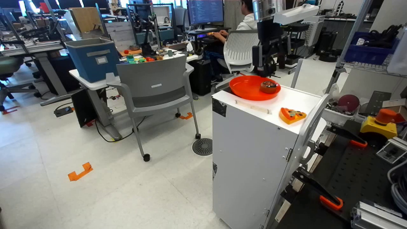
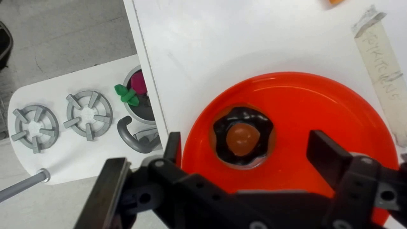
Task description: Remove the donut from the plate
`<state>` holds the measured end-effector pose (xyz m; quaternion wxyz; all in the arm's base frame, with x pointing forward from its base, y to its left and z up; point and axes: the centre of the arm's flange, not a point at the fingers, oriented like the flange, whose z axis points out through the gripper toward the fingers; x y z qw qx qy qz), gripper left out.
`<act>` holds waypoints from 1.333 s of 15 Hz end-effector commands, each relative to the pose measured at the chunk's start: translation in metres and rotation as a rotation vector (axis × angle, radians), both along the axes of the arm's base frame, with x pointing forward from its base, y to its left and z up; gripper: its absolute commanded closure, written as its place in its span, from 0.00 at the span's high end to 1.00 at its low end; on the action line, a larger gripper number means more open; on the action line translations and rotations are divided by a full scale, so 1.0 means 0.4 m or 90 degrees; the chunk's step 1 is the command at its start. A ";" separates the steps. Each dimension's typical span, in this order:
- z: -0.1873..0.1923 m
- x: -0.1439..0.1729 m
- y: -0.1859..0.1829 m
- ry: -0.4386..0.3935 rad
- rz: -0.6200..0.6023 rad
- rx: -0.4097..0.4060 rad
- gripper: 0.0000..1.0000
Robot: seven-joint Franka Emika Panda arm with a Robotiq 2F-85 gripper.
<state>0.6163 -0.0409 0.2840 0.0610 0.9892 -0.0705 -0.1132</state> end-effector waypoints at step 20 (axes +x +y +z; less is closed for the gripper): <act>-0.024 0.041 0.000 0.017 -0.004 -0.034 0.88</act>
